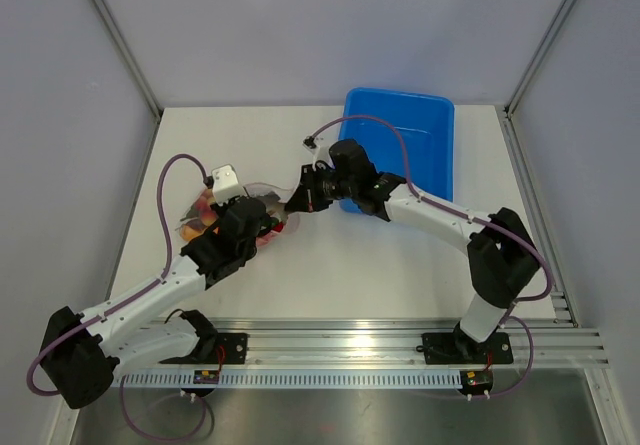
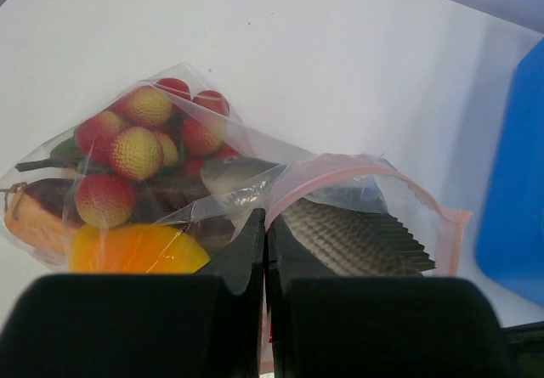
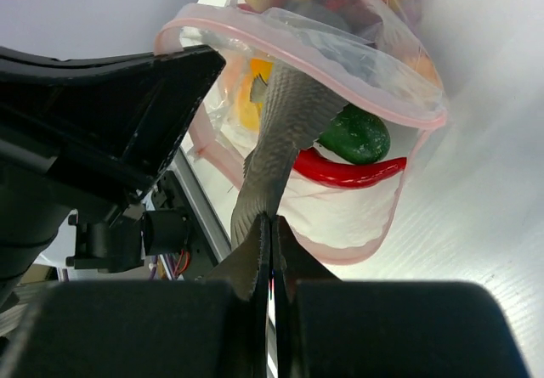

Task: Open the zip-top bag and remove the fake food
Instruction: Pick up the fake fish from the center of the board, then place the fake fish at the center of the board.

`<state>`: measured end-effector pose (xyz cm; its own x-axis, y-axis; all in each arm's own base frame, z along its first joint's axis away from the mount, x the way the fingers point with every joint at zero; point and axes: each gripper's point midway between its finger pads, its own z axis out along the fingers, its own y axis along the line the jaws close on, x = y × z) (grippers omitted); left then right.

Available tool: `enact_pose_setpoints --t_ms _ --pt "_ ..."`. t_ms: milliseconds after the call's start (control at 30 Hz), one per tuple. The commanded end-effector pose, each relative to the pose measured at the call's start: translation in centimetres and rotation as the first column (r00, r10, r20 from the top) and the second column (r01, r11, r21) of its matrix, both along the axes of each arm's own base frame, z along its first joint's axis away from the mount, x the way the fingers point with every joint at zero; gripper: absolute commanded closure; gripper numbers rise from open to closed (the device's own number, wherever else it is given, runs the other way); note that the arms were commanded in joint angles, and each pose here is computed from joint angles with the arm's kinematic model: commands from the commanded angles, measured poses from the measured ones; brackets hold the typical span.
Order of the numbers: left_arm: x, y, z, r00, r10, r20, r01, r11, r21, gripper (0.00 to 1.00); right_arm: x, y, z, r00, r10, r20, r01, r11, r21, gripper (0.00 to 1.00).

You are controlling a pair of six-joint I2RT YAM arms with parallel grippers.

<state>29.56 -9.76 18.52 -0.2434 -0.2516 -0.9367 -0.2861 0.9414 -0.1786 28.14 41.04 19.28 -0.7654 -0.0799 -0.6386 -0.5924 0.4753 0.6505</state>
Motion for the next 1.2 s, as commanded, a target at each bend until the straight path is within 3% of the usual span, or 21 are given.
enact_pose_setpoints --t_ms 0,167,333,700,900,1000,1167 --pt "0.5 -0.2 1.7 0.999 0.017 0.046 -0.014 0.998 -0.055 1.0 -0.5 -0.8 4.5 0.994 0.028 0.102 -0.037 0.996 0.082 1.0" --pt "0.5 -0.3 1.5 0.999 0.009 0.035 -0.007 0.998 -0.057 1.0 -1.8 -1.3 6.6 0.99 0.06 0.131 -0.075 0.99 0.116 1.0" --pt "0.4 -0.4 1.4 0.999 0.003 0.033 0.0 0.998 -0.069 1.0 -2.3 -2.2 9.7 0.969 0.046 0.243 -0.086 0.984 0.157 1.0" --pt "0.3 -0.7 1.2 1.0 -0.007 0.017 0.008 0.997 -0.074 1.0 -1.7 -6.0 13.8 0.911 -0.134 0.39 0.068 0.982 0.178 1.0" --pt "0.1 -0.9 1.4 1.0 -0.022 0.022 0.024 0.995 -0.096 1.0 0.2 -9.7 14.3 0.838 -0.301 0.455 0.268 0.953 0.138 1.0" --pt "0.0 -0.8 1.6 0.999 -0.022 0.032 0.026 0.994 -0.107 1.0 2.1 -12.3 14.4 0.77 -0.429 0.472 0.414 0.899 0.142 1.0" --pt "-0.3 -0.5 2.0 0.999 -0.021 0.046 0.026 0.992 -0.12 1.0 4.2 -15.1 15.0 0.7 -0.533 0.476 0.526 0.835 0.161 1.0"
